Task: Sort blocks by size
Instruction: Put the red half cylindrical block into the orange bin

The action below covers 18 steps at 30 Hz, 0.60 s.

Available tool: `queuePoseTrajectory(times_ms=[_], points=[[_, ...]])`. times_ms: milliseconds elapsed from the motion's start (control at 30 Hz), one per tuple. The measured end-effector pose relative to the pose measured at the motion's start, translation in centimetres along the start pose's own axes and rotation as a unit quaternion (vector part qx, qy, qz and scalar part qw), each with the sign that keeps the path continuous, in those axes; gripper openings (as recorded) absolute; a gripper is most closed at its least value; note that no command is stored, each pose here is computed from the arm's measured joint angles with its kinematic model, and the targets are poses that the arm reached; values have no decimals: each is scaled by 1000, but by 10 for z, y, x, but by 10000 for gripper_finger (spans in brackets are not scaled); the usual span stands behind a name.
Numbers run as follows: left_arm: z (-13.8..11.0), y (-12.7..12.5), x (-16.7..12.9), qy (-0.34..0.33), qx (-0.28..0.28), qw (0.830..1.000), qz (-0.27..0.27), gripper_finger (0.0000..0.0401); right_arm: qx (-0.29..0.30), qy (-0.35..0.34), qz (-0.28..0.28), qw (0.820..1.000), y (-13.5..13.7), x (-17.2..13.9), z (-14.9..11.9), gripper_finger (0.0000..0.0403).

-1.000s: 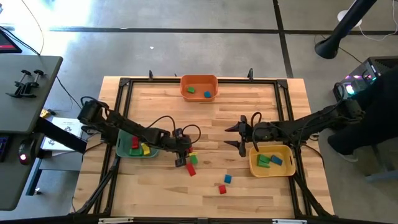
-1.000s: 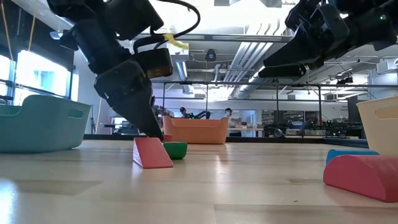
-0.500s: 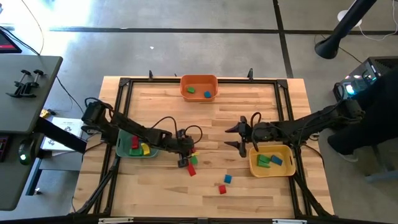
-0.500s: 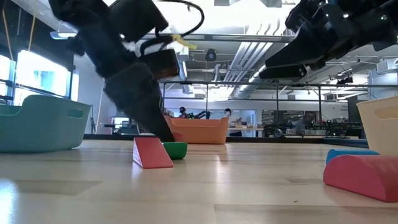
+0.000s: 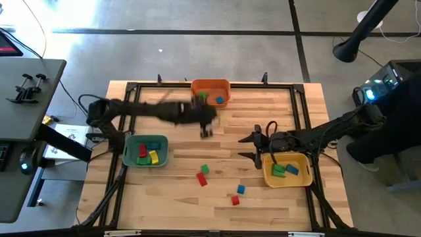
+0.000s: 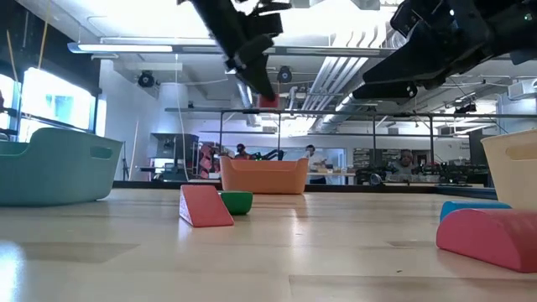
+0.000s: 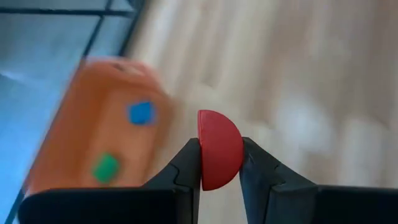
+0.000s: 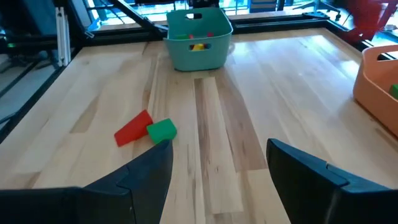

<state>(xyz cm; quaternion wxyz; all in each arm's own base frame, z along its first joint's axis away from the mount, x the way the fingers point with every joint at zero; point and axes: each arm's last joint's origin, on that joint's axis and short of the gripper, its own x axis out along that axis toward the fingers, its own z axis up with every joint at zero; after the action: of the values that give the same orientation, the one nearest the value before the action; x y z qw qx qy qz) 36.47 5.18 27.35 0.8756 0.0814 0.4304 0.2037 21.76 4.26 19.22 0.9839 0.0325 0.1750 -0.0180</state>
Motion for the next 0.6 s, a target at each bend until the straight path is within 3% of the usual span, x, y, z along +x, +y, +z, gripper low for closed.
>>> queuePoseTrajectory(times_ms=[133,300,600], points=[[6,72,17,-3,-34,999,-3,54,-8,5,6,1000,2,0,-1,254],[-15,135,66,51,-95,994,-14,54,-15,4,2,1000,1,0,-1,254],[-29,154,134,142,-83,986,-32,65,-10,4,0,1000,0,0,-1,254]])
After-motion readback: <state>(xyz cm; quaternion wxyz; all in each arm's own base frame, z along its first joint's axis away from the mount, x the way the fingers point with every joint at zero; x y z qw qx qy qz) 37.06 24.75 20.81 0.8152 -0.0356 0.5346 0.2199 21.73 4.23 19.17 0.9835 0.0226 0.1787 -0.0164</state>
